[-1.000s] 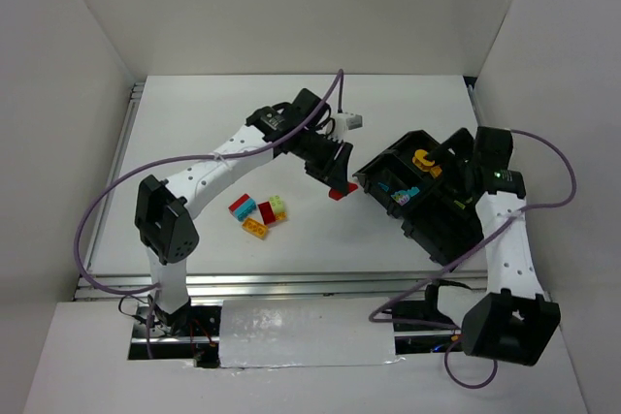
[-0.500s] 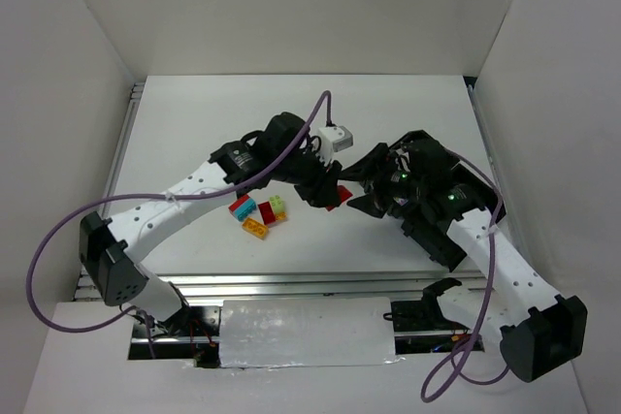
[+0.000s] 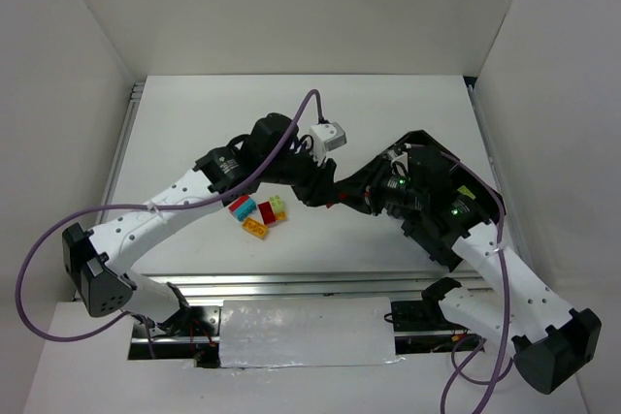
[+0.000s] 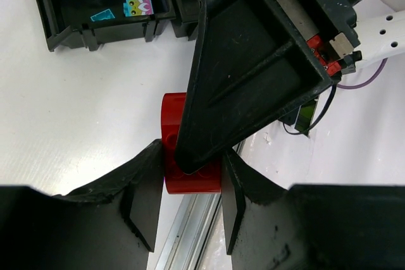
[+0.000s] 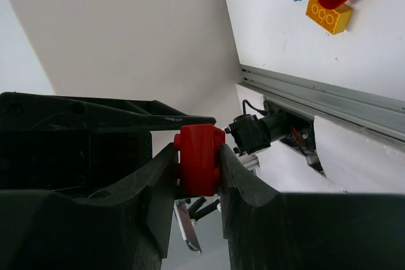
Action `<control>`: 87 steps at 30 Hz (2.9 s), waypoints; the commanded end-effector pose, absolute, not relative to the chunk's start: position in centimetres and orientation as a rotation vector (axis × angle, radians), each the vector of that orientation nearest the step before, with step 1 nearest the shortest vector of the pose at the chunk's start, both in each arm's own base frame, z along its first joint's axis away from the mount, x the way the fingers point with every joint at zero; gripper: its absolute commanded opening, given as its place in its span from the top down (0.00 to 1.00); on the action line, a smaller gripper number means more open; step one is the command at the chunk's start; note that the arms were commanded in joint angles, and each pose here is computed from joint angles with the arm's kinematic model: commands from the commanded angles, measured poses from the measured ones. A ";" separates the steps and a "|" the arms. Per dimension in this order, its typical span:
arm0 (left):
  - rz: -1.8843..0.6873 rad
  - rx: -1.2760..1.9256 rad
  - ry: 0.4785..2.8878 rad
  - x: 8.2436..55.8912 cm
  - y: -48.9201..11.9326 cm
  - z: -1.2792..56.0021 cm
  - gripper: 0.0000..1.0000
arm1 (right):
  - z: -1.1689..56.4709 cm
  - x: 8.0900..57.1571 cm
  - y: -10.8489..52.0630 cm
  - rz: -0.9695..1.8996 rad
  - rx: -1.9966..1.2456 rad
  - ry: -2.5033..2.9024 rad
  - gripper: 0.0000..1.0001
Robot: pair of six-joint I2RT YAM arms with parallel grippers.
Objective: Sort the legos into containers by color
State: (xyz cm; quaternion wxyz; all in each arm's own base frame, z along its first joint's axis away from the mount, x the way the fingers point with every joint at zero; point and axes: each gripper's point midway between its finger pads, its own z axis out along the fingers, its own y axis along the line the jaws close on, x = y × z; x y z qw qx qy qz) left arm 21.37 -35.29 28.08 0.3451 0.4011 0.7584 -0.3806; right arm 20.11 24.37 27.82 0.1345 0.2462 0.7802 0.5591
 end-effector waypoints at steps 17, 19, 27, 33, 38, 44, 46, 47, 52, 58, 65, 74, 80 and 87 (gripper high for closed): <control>-0.230 0.344 2.232 27.8 -24.0 26.7 0.01 | 17.3 23.1 3.4 0.381 1.142 2.125 1.00; -0.145 0.254 2.265 28.4 -22.0 25.7 0.00 | 15.5 22.4 0.1 0.209 1.217 2.105 1.00; -0.262 0.125 2.439 28.3 -19.0 21.6 0.01 | 12.7 22.0 -4.8 0.032 1.356 2.020 0.94; -0.267 0.186 2.466 27.9 -18.3 21.2 0.01 | 12.4 22.8 -6.0 0.011 1.351 2.002 0.48; -0.221 0.133 2.478 27.8 -17.0 20.9 0.01 | 13.7 23.7 -5.3 0.060 1.286 2.040 0.02; -0.212 -0.021 2.488 28.0 -15.6 20.3 0.00 | 18.3 25.1 -3.1 0.210 1.045 2.036 0.00; -0.188 -0.087 2.490 28.2 -14.8 20.1 0.00 | 19.5 25.7 -0.1 0.364 0.906 2.065 0.02; -0.176 -0.162 2.491 28.4 -14.0 20.0 0.00 | 20.0 26.1 1.4 0.417 0.828 2.078 0.03; -0.118 -0.397 2.486 28.7 -10.9 19.6 0.00 | 20.7 26.4 12.9 0.615 0.406 2.193 0.05; -0.039 -0.573 2.459 28.0 -8.0 19.6 0.01 | 16.7 25.7 24.2 0.478 0.055 2.439 0.08; 0.025 -0.657 2.434 26.5 -5.3 19.9 0.01 | 13.8 24.4 38.3 0.465 -0.423 2.517 0.28; 0.051 -0.729 2.325 24.2 -2.6 22.0 0.00 | 10.7 22.4 44.7 0.639 -0.953 2.418 0.30; -0.018 -0.668 2.322 23.5 -3.2 21.9 0.01 | 9.2 23.5 45.9 0.598 -1.052 2.374 0.27; 0.009 -0.668 2.304 22.7 -2.4 22.1 0.00 | 7.6 25.1 47.0 0.523 -1.086 2.368 0.26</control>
